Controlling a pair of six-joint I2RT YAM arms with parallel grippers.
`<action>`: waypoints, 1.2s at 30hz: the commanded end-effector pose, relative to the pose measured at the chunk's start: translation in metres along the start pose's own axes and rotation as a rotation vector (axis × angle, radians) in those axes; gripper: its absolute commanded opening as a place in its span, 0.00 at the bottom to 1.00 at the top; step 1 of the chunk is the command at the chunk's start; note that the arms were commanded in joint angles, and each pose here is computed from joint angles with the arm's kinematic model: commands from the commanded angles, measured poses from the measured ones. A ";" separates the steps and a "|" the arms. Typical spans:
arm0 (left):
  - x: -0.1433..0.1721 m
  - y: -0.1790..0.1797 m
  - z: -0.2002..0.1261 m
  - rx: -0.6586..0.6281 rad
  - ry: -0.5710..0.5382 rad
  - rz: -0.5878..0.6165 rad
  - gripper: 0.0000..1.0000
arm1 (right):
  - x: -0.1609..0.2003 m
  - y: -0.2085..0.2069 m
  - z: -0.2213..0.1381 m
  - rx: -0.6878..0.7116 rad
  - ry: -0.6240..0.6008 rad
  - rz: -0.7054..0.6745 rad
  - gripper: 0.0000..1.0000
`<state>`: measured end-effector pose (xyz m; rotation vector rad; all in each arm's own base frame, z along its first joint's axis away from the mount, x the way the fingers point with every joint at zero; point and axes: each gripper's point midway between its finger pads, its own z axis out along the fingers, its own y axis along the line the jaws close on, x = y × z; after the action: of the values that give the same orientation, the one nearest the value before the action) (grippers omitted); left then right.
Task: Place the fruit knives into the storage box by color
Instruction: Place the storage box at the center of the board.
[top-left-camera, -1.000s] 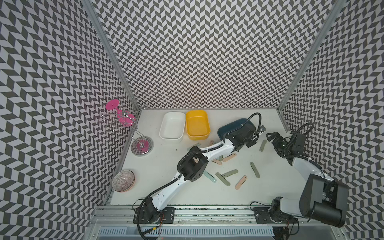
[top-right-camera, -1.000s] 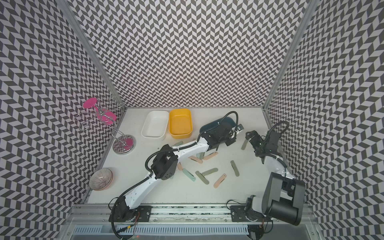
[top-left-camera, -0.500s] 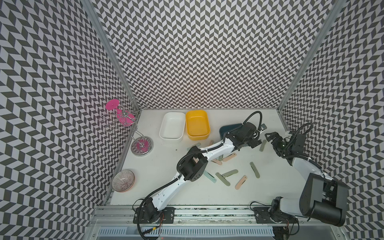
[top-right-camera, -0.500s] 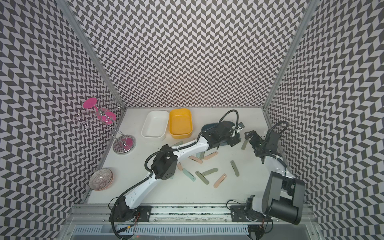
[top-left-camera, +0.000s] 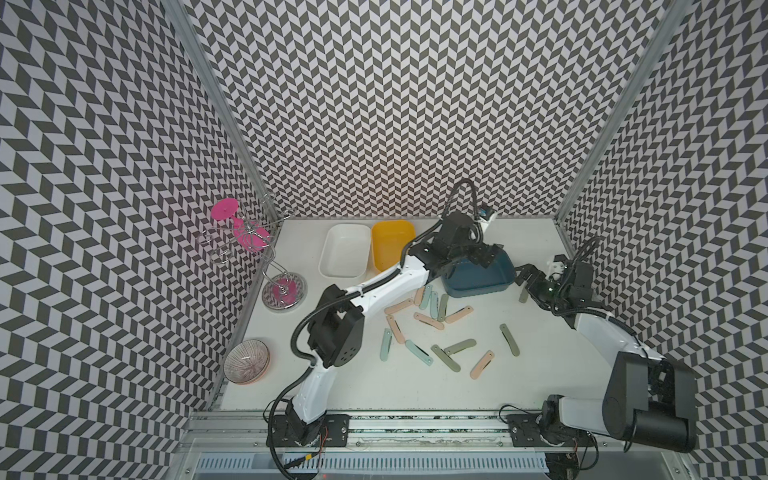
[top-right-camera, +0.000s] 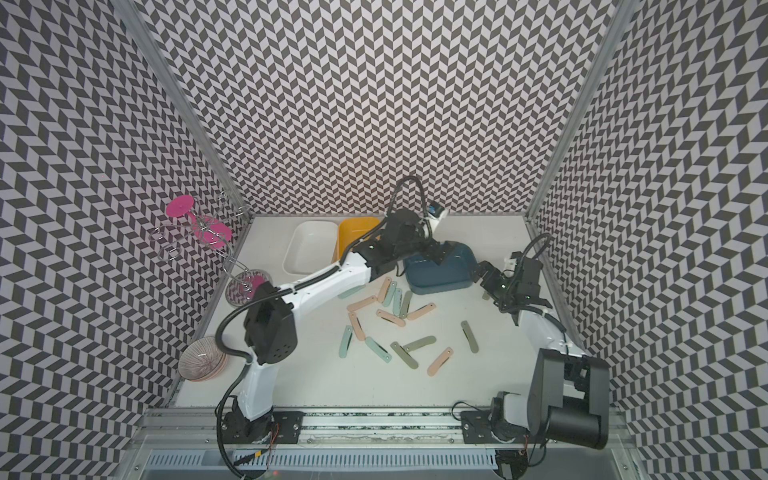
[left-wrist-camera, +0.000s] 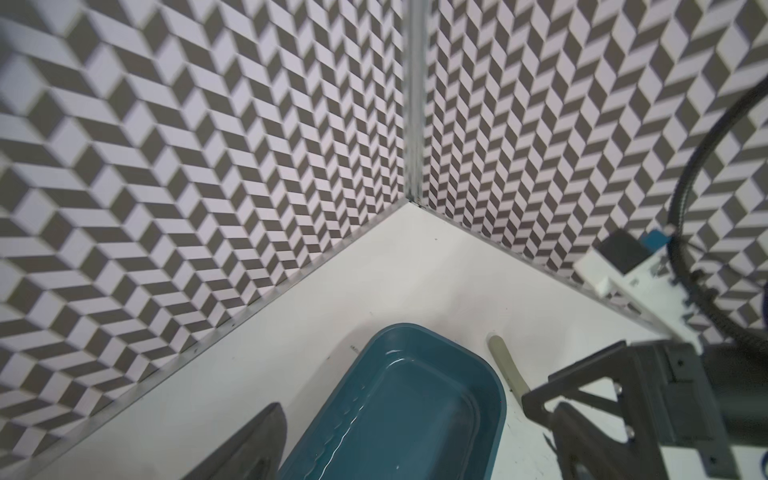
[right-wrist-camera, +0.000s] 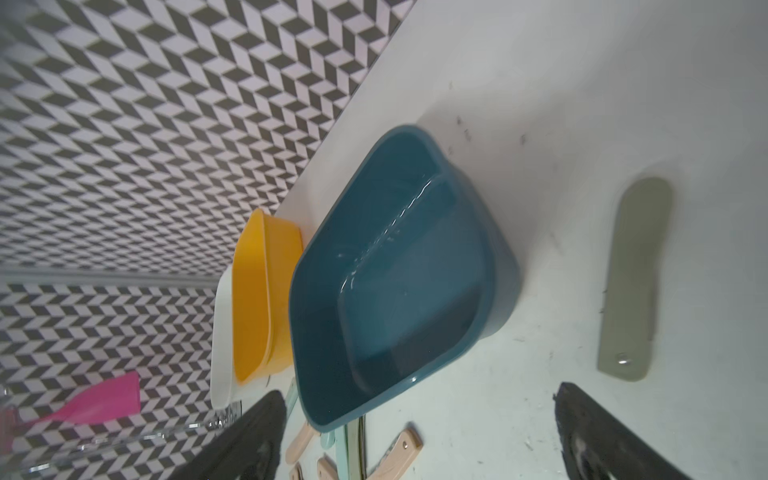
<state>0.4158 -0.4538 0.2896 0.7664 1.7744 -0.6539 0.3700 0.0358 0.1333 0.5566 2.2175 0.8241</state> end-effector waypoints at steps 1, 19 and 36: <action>0.016 0.025 -0.030 -0.019 0.033 -0.199 1.00 | 0.018 0.038 0.007 -0.055 0.033 -0.115 0.98; 0.084 0.072 -0.174 -0.117 0.065 -0.548 1.00 | 0.108 0.101 0.071 -0.117 0.221 -0.145 0.97; 0.096 0.080 -0.203 -0.122 0.057 -0.559 1.00 | 0.105 0.136 0.117 -0.121 0.244 -0.163 0.96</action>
<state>0.3354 -0.2387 0.2445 0.1901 2.1061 -0.8642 0.3938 0.2359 0.1074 0.2215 2.4130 0.9788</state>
